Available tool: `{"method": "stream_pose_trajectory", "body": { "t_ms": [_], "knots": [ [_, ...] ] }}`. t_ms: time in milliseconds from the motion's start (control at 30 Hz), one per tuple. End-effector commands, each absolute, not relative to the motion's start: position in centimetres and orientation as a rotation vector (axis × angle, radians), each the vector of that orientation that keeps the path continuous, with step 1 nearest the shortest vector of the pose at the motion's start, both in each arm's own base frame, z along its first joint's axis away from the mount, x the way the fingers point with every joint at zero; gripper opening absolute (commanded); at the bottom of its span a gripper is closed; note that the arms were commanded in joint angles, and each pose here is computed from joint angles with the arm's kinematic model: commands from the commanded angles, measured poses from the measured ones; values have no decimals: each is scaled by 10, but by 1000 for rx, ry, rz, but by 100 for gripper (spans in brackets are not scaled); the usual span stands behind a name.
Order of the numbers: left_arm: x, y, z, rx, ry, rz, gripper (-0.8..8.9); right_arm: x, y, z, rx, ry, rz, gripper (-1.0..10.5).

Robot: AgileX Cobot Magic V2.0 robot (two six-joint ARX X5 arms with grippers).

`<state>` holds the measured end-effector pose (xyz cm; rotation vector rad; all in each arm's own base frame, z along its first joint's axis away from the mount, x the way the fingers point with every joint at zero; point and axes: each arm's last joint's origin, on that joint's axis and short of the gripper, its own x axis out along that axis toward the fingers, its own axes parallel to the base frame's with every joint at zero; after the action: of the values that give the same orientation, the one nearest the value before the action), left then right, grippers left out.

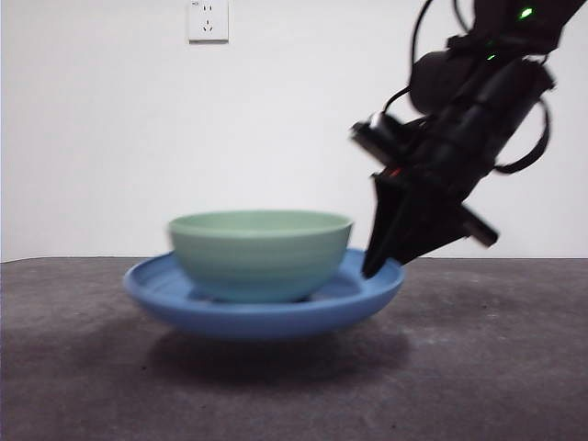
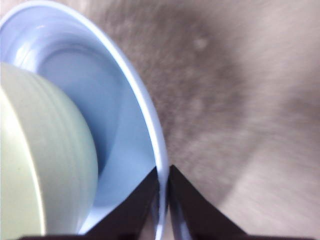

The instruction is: Place the green bowl on the blue plate

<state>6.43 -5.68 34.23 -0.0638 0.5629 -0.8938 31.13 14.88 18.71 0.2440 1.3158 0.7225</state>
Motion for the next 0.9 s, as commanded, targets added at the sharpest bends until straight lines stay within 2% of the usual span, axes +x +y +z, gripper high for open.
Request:
{"method": "stream_pose_trajectory", "body": {
  "t_ms": [33,200,500,667,733,833,900],
  "knots": [
    [64,-57,346,-68,548,-905,599,316,159,178,271,1343,716,13],
    [64,-57,346,-68,548,-905,599,321,162,165,266,1359,685,13],
    [64,-57,346,-69,548,-905,598,323,160,162,244,1352,640,17],
    [64,-57,346,-68,548,-905,598,324,160,163,240,1343,647,156],
    [64,-57,346,-68,548,-905,599,325,159,167,233,1335,652,173],
    [64,-57,346,-69,548,-905,599,327,157,182,229,1314,650,182],
    [64,-57,346,-68,548,-905,599,328,154,200,210,1285,637,247]
  ]
}}
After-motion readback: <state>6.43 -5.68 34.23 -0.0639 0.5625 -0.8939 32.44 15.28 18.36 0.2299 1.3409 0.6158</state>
